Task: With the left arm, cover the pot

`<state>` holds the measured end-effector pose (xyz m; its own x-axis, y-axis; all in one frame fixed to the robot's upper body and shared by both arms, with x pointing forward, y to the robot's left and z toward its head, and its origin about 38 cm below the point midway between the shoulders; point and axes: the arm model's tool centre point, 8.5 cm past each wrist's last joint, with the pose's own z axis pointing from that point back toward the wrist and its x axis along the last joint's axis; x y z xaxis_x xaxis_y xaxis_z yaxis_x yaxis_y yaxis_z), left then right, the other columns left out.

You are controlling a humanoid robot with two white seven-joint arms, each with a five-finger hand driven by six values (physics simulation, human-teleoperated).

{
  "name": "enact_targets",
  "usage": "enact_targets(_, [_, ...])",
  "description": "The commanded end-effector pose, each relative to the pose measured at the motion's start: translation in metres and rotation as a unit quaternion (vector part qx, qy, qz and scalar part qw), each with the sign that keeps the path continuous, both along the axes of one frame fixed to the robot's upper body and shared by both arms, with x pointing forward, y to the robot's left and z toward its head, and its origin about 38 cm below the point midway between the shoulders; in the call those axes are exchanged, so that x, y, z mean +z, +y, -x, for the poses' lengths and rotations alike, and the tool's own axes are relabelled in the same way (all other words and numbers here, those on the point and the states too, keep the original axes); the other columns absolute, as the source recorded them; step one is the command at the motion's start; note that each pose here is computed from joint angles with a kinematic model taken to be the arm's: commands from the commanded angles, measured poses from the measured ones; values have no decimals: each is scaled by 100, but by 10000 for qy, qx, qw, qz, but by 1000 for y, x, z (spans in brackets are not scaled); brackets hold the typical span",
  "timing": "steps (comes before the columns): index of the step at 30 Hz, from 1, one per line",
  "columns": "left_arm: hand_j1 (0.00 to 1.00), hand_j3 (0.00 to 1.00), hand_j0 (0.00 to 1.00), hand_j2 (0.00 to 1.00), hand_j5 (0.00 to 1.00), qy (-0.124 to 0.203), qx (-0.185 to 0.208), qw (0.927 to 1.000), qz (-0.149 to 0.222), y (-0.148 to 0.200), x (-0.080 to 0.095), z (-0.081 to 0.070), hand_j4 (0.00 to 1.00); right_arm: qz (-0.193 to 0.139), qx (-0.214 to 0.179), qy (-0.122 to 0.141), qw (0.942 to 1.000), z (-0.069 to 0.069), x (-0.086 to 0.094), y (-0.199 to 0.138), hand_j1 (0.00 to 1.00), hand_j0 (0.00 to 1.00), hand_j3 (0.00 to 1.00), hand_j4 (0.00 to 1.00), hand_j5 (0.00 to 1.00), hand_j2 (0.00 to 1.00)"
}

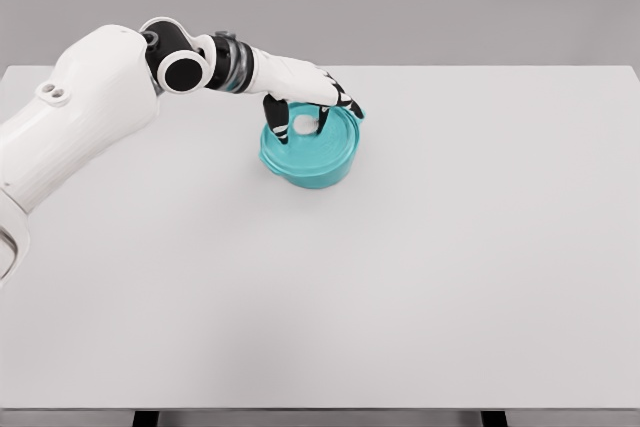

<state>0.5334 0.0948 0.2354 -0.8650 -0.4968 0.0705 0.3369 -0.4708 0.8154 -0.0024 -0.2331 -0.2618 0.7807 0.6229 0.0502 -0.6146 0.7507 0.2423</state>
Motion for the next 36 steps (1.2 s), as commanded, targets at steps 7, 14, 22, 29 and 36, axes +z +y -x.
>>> enact_targets(7, [100,100,100,100,100,10,-17,10000,19,0,0,0,100,-1,0,1,10000,0,0,0,100,100,100,100,100,100])
enact_targets(14, [100,100,100,100,100,8,-22,10000,32,0,0,1,100,-1,0,1,10000,0,0,0,100,100,100,100,100,100])
enact_targets(22, [100,100,100,100,100,-54,107,9999,115,19,12,-4,100,-1,0,1,10000,0,0,0,100,100,100,100,100,100])
enact_targets(29, [100,100,100,100,100,-145,558,9983,7,120,27,-7,100,-1,0,1,10000,0,0,0,100,100,100,100,100,100])
enact_targets(36, [100,100,100,100,100,18,1108,9938,-77,157,12,-15,100,-1,0,1,10000,0,0,0,100,100,100,100,100,100])
